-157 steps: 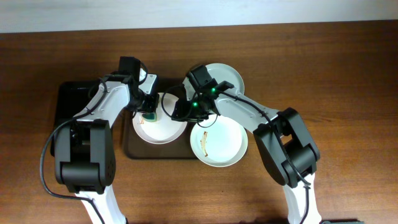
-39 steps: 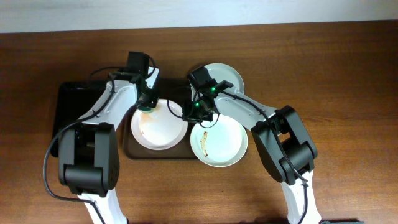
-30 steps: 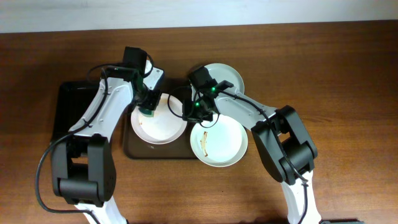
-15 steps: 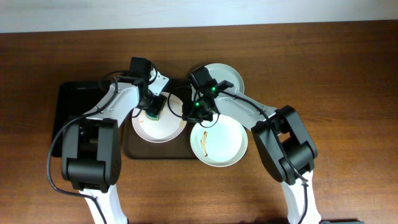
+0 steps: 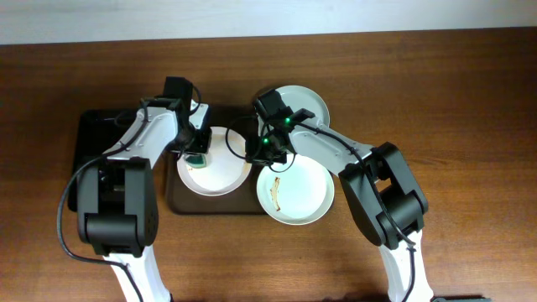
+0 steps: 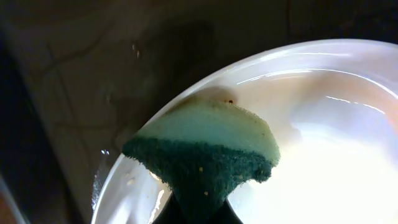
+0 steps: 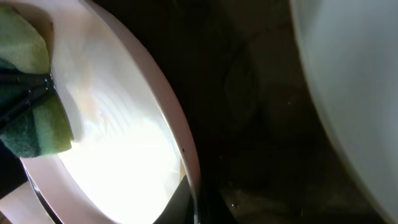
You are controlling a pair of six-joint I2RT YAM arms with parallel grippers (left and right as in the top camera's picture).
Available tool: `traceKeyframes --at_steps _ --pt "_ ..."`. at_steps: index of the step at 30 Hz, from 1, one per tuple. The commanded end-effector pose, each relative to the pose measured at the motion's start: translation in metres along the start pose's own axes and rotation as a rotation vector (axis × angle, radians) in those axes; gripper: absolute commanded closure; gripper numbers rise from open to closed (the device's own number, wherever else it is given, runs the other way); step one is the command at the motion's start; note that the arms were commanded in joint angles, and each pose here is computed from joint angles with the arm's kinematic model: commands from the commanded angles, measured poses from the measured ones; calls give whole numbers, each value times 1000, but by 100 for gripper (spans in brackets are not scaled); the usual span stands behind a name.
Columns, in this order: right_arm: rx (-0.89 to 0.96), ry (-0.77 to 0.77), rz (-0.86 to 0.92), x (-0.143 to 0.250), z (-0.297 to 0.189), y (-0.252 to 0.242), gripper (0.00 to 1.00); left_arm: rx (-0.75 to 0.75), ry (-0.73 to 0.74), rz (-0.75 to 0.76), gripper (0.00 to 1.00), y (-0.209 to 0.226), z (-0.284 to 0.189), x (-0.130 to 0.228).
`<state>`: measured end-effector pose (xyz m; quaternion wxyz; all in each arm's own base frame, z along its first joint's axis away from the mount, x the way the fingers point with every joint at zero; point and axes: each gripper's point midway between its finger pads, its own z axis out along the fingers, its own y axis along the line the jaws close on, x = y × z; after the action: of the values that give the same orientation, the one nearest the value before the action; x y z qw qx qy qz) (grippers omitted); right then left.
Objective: Clean dirty plates on tray and stack at the side
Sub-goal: 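Continue wiping the left plate surface with the sponge in the left gripper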
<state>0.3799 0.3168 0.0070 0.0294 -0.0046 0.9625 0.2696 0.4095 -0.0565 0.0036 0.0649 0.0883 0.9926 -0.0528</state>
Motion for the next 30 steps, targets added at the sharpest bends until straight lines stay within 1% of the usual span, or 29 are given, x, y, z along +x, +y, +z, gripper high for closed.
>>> traceKeyframes --at_steps 1,5,8,12,14,17,19,22,25,30 --pt "31 21 5 5 9 -13 96 92 120 -20 100 -9 32 26" --pt "31 21 5 5 9 -13 96 65 35 47 100 -4 30 3" --pt "31 21 5 6 9 -13 96 56 -61 147 100 -5 30 -20" --pt "31 20 5 5 9 -13 96 67 -113 266 100 -18 30 -33" --pt "31 21 1 5 9 -13 96 68 -110 288 100 -23 30 -32" --pt "31 21 1 5 9 -13 96 82 -41 281 100 -25 31 -15" --pt "31 21 1 5 9 -13 96 87 38 260 100 -23 31 4" --pt "31 21 1 5 9 -13 96 1 150 156 100 -2 29 29" --pt "30 19 1 5 9 -13 96 -86 204 71 100 20 25 41" --pt "21 2 11 -2 7 -15 96 -86 252 9 100 20 22 54"
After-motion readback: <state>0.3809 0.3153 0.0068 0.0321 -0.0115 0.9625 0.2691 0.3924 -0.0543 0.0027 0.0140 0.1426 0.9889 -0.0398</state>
